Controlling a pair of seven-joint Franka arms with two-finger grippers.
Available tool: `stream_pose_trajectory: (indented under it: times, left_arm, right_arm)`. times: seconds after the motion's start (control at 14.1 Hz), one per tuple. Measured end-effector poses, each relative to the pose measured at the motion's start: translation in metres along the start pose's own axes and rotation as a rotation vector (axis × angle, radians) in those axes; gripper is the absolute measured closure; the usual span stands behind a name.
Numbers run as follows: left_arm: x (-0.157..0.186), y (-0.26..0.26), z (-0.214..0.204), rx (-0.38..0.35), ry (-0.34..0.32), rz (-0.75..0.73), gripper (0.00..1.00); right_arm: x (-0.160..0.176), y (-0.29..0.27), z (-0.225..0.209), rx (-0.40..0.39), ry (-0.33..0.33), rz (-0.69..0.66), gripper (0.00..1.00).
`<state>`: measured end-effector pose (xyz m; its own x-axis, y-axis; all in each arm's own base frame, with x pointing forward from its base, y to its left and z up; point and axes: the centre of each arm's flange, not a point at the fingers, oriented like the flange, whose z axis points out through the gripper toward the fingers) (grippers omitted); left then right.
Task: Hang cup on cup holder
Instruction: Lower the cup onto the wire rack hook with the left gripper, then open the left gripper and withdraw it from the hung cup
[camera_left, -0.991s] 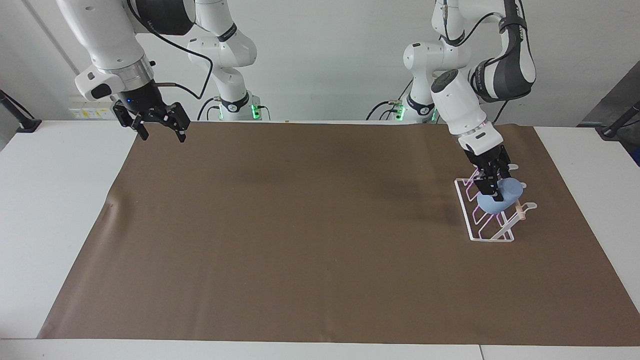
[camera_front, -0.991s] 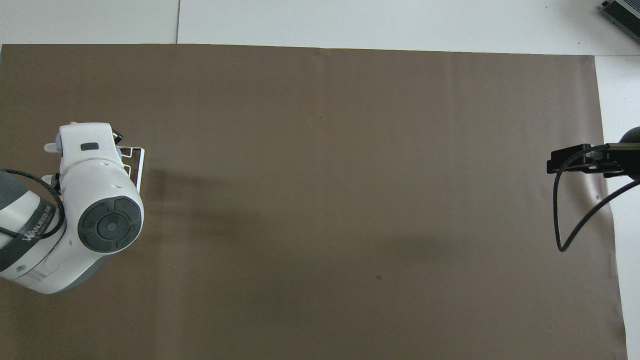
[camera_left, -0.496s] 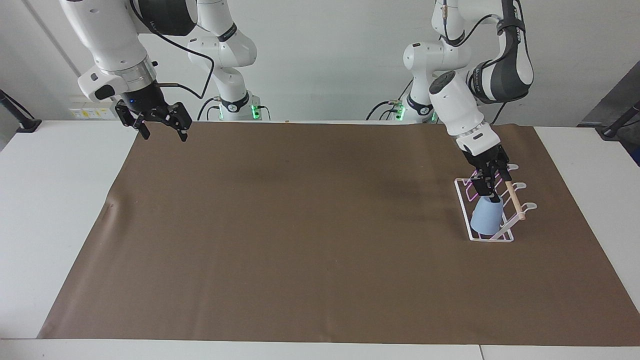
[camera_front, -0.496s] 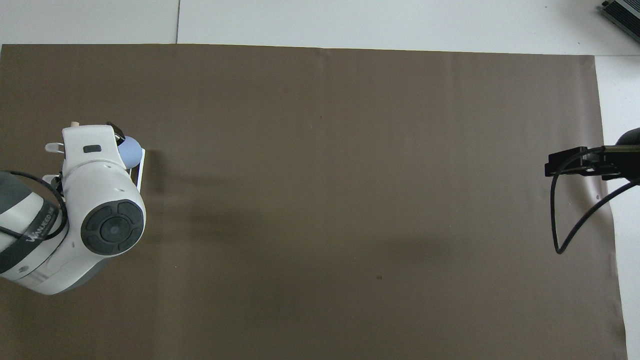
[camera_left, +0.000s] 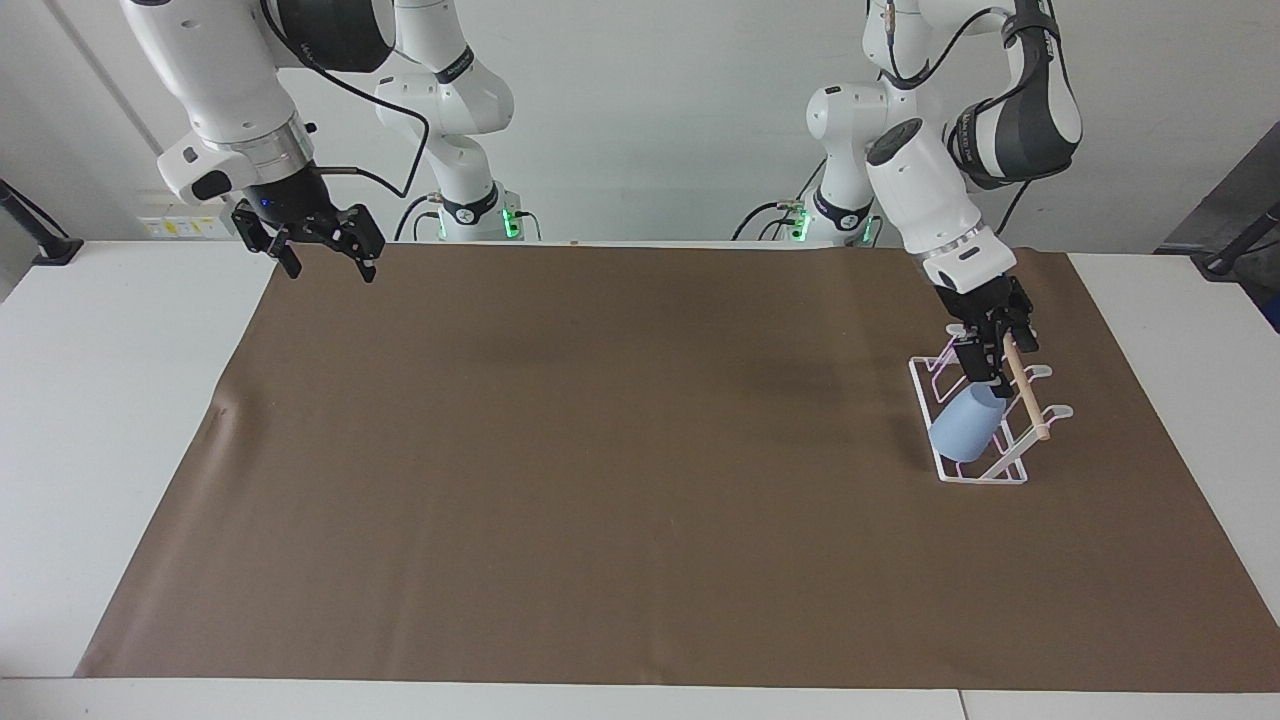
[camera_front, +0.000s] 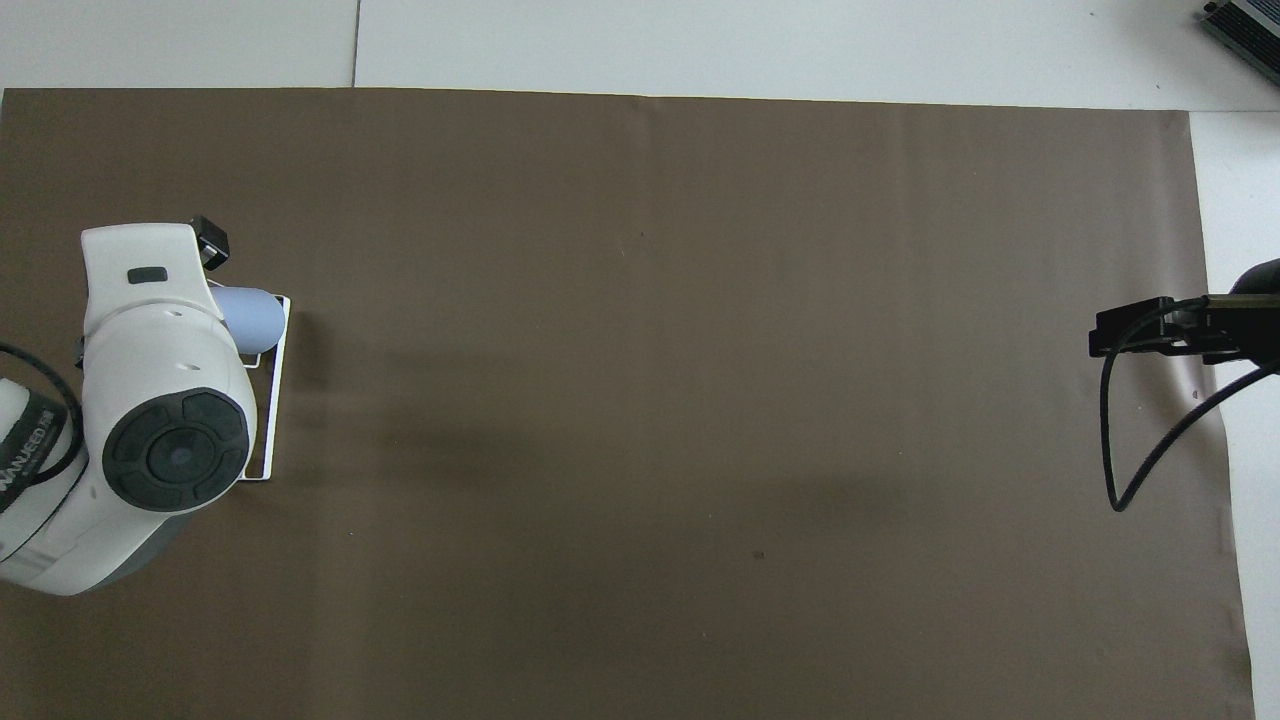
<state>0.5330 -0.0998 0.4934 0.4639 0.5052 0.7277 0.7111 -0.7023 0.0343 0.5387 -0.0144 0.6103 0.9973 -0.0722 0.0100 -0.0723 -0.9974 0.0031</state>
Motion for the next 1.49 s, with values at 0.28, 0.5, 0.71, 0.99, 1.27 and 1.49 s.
stream_pose_trajectory:
  times: [0.28, 0.5, 0.71, 0.99, 1.27, 1.49]
  left_arm:
    - [0.030, 0.007, -0.035, -0.058, -0.183, 0.153, 0.00]
    - [0.049, 0.015, -0.065, -0.135, -0.358, 0.349, 0.00]
    - [0.067, 0.016, -0.087, -0.194, -0.467, 0.551, 0.00]
    - [0.091, 0.019, -0.114, -0.281, -0.556, 0.716, 0.00]
    - [0.105, 0.021, -0.130, -0.325, -0.625, 0.787, 0.00]
    - [0.113, 0.025, -0.140, -0.338, -0.661, 0.844, 0.00]
  right_arm:
    - [-0.001, -0.002, 0.001, 0.000, -0.004, -0.035, 0.00]
    - [-0.002, -0.002, 0.001, 0.000, -0.011, -0.036, 0.00]
    - [-0.003, -0.002, 0.001, 0.000, -0.012, -0.036, 0.00]
    - [-0.003, -0.002, 0.001, 0.000, -0.012, -0.036, 0.00]
    - [-0.003, -0.002, 0.001, 0.000, -0.012, -0.036, 0.00]
    - [-0.003, -0.002, 0.001, 0.000, -0.012, -0.036, 0.00]
